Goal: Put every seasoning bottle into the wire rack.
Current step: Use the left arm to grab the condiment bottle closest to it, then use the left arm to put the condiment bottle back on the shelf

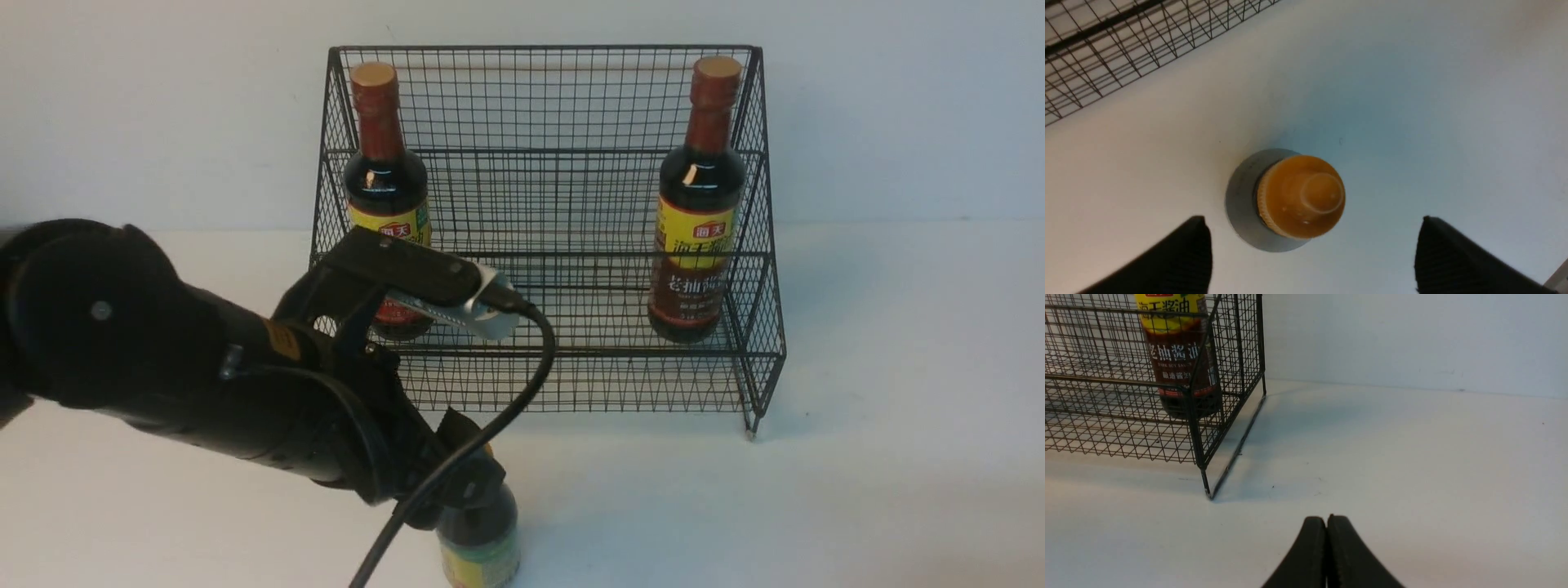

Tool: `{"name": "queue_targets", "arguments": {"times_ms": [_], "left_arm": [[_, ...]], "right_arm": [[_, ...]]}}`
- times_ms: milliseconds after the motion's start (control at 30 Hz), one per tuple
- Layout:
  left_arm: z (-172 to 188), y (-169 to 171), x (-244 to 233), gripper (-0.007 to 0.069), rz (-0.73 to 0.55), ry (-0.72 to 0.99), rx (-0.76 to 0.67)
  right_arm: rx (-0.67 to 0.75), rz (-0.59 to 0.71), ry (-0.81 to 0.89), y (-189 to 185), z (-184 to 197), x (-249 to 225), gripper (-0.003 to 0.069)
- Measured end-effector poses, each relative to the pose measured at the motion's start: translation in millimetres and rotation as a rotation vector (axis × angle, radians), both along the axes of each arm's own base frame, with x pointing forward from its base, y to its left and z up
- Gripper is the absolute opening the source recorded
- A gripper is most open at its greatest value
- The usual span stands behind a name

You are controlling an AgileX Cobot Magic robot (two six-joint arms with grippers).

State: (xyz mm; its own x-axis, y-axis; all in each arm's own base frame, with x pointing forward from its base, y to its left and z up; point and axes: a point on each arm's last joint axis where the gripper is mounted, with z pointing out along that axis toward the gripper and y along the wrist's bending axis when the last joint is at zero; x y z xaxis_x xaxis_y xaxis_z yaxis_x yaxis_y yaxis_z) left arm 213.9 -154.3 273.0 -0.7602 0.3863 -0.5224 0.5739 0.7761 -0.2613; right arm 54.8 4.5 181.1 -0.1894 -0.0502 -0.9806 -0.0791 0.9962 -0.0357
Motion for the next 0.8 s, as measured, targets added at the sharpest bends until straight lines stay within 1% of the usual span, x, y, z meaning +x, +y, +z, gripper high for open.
{"name": "queue_targets", "arguments": {"times_ms": [167,267,300,367,433,467,533,700,733,767,800], "left_arm": [[-14.6,-4.4,8.4,0.0601,0.007,0.035,0.023],[-23.6,-7.2,15.1,0.0549,0.019,0.040,0.032],[-23.9,-7.4,15.5,0.0544,0.020,0.038,0.031],[-26.4,-8.0,16.9,0.0447,0.022,0.042,0.035],[-25.8,-8.1,16.7,0.0325,0.022,0.043,0.032],[-24.5,-7.8,17.1,0.0295,0.015,0.033,0.039],[-20.6,-8.1,16.8,0.0289,0.006,0.036,0.039],[18.7,-9.5,12.8,0.0292,-0.063,0.032,0.036],[44.1,-9.9,12.6,0.0292,-0.090,-0.005,0.026],[47.1,-10.1,13.2,0.0292,-0.090,-0.016,0.023],[70.3,-9.5,15.1,0.0292,-0.104,-0.074,0.026]], "right_arm": [[0.000,0.000,0.000,0.0,0.0,0.0,-0.0015],[0.000,0.000,0.000,0.0,0.0,0.0,-0.0015],[0.000,0.000,0.000,0.0,0.0,0.0,-0.0015],[0.000,0.000,0.000,0.0,0.0,0.0,-0.0015],[0.000,0.000,0.000,0.0,0.0,0.0,-0.0015],[0.000,0.000,0.000,0.0,0.0,0.0,-0.0015],[0.000,0.000,0.000,0.0,0.0,0.0,-0.0015],[-0.001,0.000,0.000,0.0,0.0,0.0,-0.0015],[-0.001,0.000,0.000,0.0,0.0,0.0,-0.0015],[-0.001,0.000,0.000,0.0,0.0,0.0,-0.0015],[-0.002,0.000,0.000,0.0,0.0,0.0,-0.0015]]}}
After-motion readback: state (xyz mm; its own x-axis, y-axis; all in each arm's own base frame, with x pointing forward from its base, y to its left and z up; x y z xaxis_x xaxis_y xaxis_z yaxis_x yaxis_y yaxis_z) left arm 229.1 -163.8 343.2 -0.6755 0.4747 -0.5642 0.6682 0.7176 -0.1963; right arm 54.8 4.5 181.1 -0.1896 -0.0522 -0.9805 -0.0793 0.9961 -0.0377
